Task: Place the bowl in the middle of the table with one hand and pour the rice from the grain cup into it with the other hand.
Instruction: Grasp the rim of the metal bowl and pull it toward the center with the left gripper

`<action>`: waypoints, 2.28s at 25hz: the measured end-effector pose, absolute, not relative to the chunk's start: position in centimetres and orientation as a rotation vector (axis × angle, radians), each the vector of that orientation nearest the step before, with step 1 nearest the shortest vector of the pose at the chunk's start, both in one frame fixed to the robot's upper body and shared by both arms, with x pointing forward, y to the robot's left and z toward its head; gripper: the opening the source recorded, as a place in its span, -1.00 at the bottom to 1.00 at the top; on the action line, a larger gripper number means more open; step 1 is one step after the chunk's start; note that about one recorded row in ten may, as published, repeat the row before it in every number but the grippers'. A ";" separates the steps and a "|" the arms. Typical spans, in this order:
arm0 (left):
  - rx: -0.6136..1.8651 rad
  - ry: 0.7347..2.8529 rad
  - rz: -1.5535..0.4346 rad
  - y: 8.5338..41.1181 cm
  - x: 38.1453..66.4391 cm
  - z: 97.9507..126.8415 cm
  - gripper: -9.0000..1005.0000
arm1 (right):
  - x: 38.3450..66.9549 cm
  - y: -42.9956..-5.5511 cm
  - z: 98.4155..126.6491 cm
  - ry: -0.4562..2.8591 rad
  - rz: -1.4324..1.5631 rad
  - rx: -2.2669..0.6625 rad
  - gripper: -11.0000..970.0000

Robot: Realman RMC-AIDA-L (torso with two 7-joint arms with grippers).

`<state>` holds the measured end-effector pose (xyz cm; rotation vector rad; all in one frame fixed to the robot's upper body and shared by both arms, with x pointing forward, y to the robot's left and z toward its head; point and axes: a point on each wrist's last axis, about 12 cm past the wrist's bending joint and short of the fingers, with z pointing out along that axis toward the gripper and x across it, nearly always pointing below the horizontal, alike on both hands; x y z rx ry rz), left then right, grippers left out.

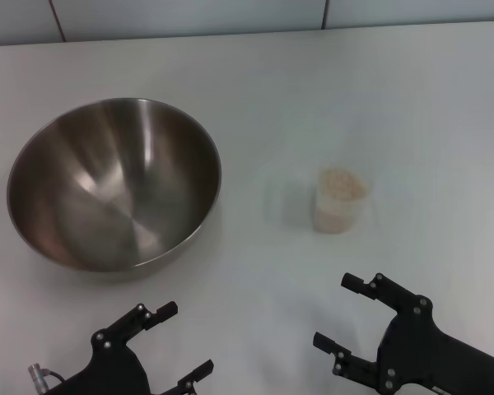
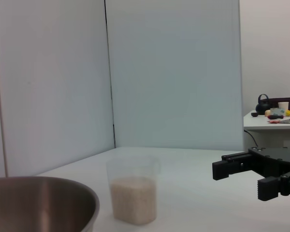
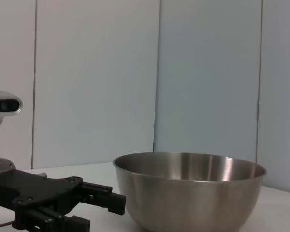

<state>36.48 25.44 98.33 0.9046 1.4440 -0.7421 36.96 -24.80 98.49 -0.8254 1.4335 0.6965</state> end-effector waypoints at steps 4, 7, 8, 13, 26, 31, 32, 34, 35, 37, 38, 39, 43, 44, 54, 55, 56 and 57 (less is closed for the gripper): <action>0.903 1.446 -0.744 25.4 36.4 98.3 0.57 | 37.0 -24.8 98.5 1.433 0.696 -0.826 0.61; 0.901 1.447 -0.746 25.4 36.4 98.3 0.57 | 37.0 -24.8 98.5 1.433 0.696 -0.826 0.61; 0.901 1.448 -0.746 25.4 36.4 98.3 0.57 | 37.0 -24.8 98.5 1.433 0.696 -0.826 0.61; 0.864 1.402 -0.751 25.6 36.1 98.9 0.57 | 37.0 -24.8 98.5 1.428 0.695 -0.826 0.61; 0.505 1.315 -0.581 34.0 38.3 103.9 0.58 | 36.9 -24.8 98.6 1.424 0.695 -0.822 0.61; 0.414 1.536 -0.615 38.9 44.5 109.3 0.58 | 37.0 -24.8 98.7 1.420 0.702 -0.821 0.61; 0.433 1.597 -0.604 39.1 45.7 110.3 0.58 | 37.1 -24.8 98.7 1.419 0.702 -0.820 0.61; 0.467 1.701 -0.571 38.8 47.7 111.9 0.58 | 37.1 -24.7 98.7 1.418 0.702 -0.820 0.61; 0.467 1.701 -0.571 38.8 47.7 111.9 0.58 | 37.1 -24.7 98.7 1.418 0.702 -0.820 0.61; 0.512 1.824 -0.502 37.8 49.6 113.3 0.58 | 37.2 -24.7 98.7 1.419 0.701 -0.820 0.61; 0.541 1.871 -0.475 37.1 50.5 114.0 0.58 | 37.2 -24.7 98.7 1.420 0.700 -0.819 0.61; 0.562 1.956 -0.453 35.9 51.7 114.6 0.58 | 37.2 -24.7 98.7 1.422 0.698 -0.819 0.61; 0.584 2.146 -0.362 34.4 54.6 115.4 0.57 | 37.2 -24.7 98.7 1.423 0.698 -0.816 0.61; 0.590 2.186 -0.341 34.1 55.0 115.4 0.57 | 37.1 -24.7 98.6 1.423 0.697 -0.816 0.61; 0.747 2.291 -0.279 30.7 57.2 115.3 0.56 | 37.0 -24.7 98.6 1.429 0.694 -0.815 0.61; 0.747 2.291 -0.279 30.7 57.2 115.3 0.56 | 37.0 -24.7 98.6 1.429 0.694 -0.815 0.61; 0.754 2.299 -0.272 30.6 57.4 115.1 0.56 | 37.0 -24.8 98.6 1.429 0.692 -0.816 0.61; 0.761 2.308 -0.267 30.5 57.5 115.0 0.56 | 37.0 -24.8 98.6 1.429 0.692 -0.816 0.61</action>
